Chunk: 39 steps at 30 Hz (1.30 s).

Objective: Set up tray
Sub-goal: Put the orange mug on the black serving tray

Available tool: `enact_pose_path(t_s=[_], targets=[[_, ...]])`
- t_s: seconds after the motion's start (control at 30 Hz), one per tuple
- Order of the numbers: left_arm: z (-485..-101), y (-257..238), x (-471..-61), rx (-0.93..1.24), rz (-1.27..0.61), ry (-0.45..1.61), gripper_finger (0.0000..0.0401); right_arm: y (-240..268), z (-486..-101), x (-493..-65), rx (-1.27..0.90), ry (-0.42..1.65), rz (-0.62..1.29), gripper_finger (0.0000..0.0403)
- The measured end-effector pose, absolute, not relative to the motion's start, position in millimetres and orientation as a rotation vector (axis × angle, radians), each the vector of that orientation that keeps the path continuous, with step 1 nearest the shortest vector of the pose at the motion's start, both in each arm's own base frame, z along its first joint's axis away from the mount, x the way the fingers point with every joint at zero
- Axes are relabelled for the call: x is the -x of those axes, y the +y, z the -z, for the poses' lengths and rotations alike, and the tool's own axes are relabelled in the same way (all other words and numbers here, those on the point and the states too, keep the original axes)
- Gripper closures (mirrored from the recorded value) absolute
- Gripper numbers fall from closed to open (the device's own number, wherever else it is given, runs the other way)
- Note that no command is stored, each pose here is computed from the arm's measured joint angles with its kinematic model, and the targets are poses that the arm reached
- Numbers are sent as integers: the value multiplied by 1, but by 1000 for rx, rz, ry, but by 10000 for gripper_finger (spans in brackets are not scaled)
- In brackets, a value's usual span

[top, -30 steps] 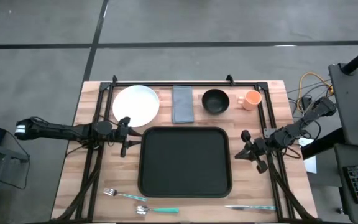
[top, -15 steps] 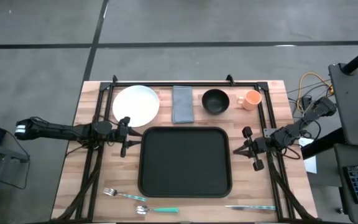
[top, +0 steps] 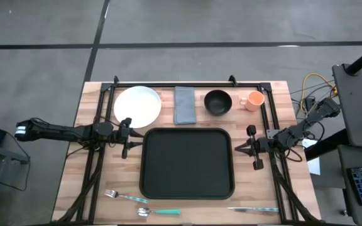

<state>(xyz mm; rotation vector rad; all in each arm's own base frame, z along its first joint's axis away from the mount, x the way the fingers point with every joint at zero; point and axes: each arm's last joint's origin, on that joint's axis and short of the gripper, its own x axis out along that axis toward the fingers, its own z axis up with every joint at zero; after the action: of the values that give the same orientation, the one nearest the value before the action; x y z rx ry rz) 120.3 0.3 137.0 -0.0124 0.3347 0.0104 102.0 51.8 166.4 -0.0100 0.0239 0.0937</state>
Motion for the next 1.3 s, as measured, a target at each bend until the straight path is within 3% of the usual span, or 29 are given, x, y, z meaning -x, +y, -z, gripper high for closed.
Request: enact_pose_path(t_s=[0.37, 0.87, 1.3], targets=[[-137, 0, -120, 12, -10, 335, 275, 52, -166, -102, -7, 27, -94, 390], [-137, 0, -120, 12, -10, 336, 275, 52, -166, -102, 58, 27, -94, 323], [-136, 0, -120, 13, -10, 340, 275, 52, -166, -102, 43, 27, -93, 337]])
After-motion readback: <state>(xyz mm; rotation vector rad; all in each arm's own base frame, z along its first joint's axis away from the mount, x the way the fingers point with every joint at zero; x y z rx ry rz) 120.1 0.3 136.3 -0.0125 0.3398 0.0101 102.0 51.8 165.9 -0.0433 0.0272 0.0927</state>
